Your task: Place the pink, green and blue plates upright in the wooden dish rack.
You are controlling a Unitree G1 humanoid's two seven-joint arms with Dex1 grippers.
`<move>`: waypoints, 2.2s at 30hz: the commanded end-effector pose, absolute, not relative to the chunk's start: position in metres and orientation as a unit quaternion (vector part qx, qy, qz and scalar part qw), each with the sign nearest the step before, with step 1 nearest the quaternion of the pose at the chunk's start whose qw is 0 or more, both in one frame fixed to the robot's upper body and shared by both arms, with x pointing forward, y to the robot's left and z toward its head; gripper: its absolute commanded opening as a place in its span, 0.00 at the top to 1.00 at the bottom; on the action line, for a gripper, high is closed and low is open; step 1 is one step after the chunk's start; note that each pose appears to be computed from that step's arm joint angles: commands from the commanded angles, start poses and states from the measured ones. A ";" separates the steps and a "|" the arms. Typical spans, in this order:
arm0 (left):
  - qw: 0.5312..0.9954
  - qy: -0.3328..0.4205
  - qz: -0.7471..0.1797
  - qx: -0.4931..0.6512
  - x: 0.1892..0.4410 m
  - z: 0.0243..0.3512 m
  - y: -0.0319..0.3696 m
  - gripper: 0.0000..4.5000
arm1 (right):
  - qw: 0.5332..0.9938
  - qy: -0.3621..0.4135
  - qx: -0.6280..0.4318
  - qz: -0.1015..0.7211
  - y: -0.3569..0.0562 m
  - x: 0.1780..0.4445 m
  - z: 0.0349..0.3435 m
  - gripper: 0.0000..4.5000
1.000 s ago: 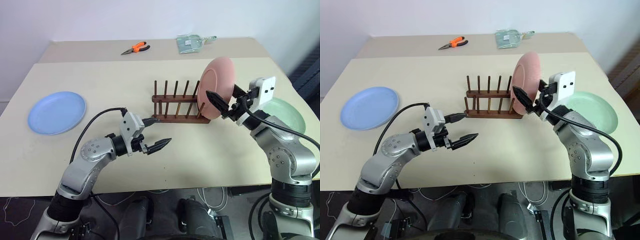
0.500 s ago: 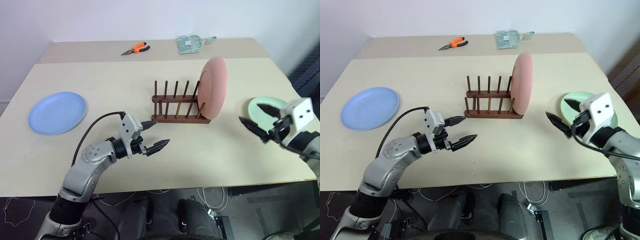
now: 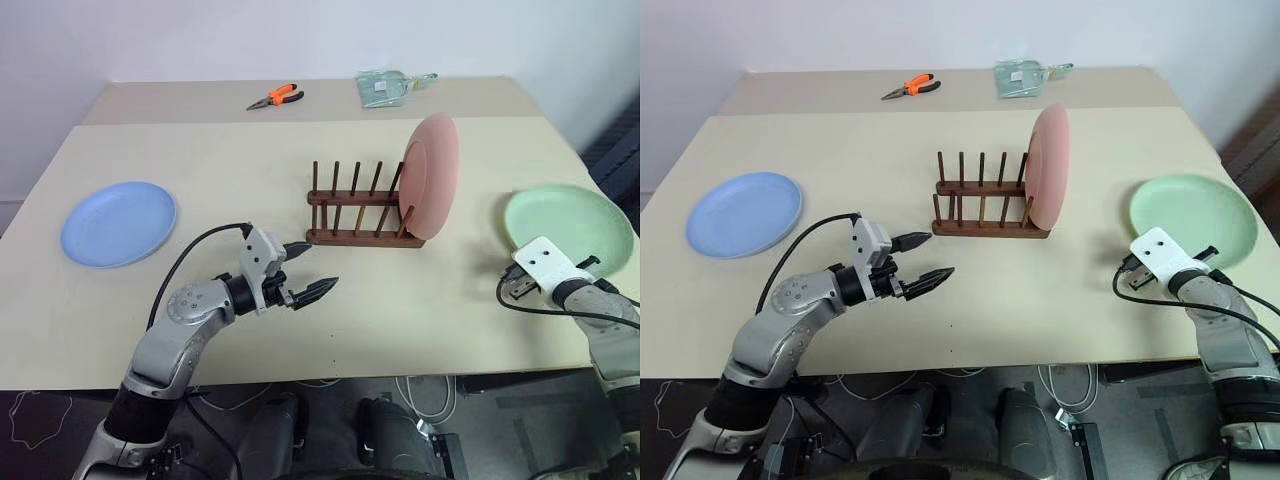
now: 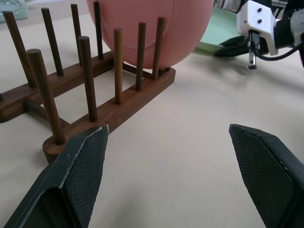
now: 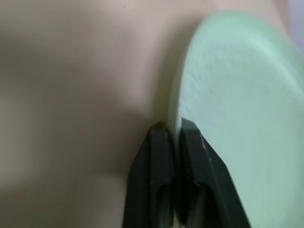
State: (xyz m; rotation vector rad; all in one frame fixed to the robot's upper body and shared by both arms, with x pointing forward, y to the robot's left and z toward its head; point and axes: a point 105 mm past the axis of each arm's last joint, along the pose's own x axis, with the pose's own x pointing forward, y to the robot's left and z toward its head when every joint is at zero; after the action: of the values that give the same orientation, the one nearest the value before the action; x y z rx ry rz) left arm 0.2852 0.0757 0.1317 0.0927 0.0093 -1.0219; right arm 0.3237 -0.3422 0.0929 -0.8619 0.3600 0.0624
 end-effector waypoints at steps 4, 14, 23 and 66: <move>0.879 -0.023 -0.474 0.057 0.283 0.142 0.081 0.07 | 0.905 -0.015 -0.424 0.033 -0.299 0.340 0.190 0.99; 0.917 -0.054 -0.387 0.085 0.314 0.144 0.116 0.07 | 0.884 -0.334 0.025 0.326 -0.165 0.266 0.366 0.99; 0.923 -0.056 -0.371 0.087 0.313 0.138 0.125 0.07 | 0.854 -0.207 0.234 0.415 -0.096 0.279 0.320 0.99; 0.941 -0.044 0.334 -0.041 0.323 0.169 0.356 0.01 | 0.789 -0.258 -0.323 0.454 -0.043 0.296 0.268 0.04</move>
State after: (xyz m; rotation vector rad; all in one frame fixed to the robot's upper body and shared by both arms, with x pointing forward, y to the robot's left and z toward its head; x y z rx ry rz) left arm 0.3371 0.3343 0.1636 -0.0574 -0.0915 0.5512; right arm 0.3014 -0.0467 0.2674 -0.6662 -0.5199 0.9598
